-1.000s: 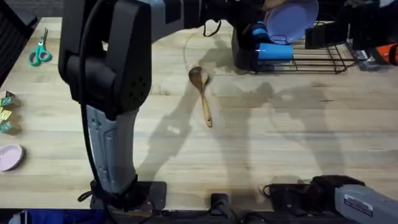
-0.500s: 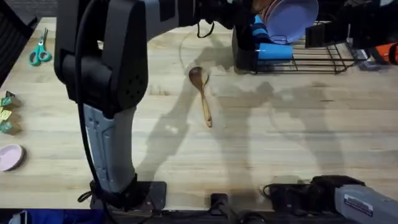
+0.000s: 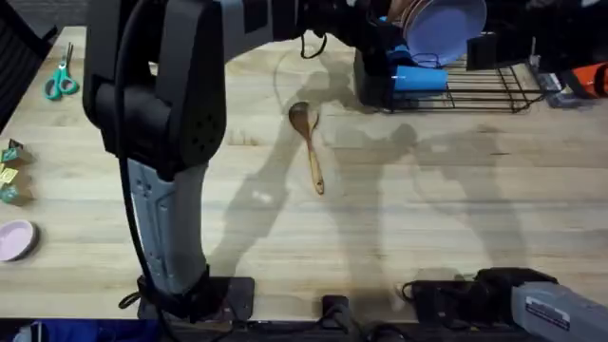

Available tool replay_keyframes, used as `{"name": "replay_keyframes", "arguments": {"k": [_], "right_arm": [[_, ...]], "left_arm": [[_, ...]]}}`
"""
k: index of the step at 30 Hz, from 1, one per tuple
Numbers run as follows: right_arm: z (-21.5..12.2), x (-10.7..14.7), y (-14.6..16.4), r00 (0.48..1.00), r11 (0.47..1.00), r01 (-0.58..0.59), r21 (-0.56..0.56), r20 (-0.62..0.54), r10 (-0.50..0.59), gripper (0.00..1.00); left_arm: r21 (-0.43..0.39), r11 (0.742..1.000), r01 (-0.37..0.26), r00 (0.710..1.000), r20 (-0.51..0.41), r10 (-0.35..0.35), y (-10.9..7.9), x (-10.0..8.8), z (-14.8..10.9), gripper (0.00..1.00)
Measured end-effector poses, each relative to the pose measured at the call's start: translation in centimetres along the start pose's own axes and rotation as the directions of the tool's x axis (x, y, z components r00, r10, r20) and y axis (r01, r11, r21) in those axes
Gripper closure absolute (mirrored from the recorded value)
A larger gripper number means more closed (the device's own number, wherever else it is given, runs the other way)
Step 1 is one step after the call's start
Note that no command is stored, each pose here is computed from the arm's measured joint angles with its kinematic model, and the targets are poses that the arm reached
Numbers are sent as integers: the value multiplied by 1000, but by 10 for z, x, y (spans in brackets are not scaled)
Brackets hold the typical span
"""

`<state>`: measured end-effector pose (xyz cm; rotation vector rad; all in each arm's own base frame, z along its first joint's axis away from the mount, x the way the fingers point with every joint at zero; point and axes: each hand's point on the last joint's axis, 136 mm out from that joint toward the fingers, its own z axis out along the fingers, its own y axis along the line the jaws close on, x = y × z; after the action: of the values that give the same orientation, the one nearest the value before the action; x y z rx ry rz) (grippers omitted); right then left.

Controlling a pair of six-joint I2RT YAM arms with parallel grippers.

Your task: Pick up the spoon on the table one by one and put them onto the rack

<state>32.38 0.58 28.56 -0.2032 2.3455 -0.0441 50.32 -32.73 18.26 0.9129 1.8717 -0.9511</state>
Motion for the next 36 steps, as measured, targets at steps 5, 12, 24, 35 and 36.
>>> {"name": "replay_keyframes", "arguments": {"k": [5, 12, 24, 35, 36], "right_arm": [[0, 0, 0, 1000, 1000, 0, 0, 1, 0, 8], [0, 0, 0, 1000, 1000, 0, 0, 1, 0, 8], [0, 0, 0, 1000, 1000, 0, 0, 1, 0, 8], [0, 0, 0, 1000, 1000, 0, 0, 1, 0, 8], [0, 0, 0, 1000, 1000, 0, 0, 1, 0, 8]], "left_arm": [[1, 1000, 16, 1000, -17, -16, 0, 5, 0, 8], [-5, 999, 52, 997, -55, -52, 1, 15, -2, 6], [-111, 994, -4, 984, -177, -16, -12, 14, -36, 6], [-329, 942, -72, 963, -268, -20, -10, -1, -100, 4], [-336, 938, -85, 961, -277, -11, -10, -1, -103, 5]]}}
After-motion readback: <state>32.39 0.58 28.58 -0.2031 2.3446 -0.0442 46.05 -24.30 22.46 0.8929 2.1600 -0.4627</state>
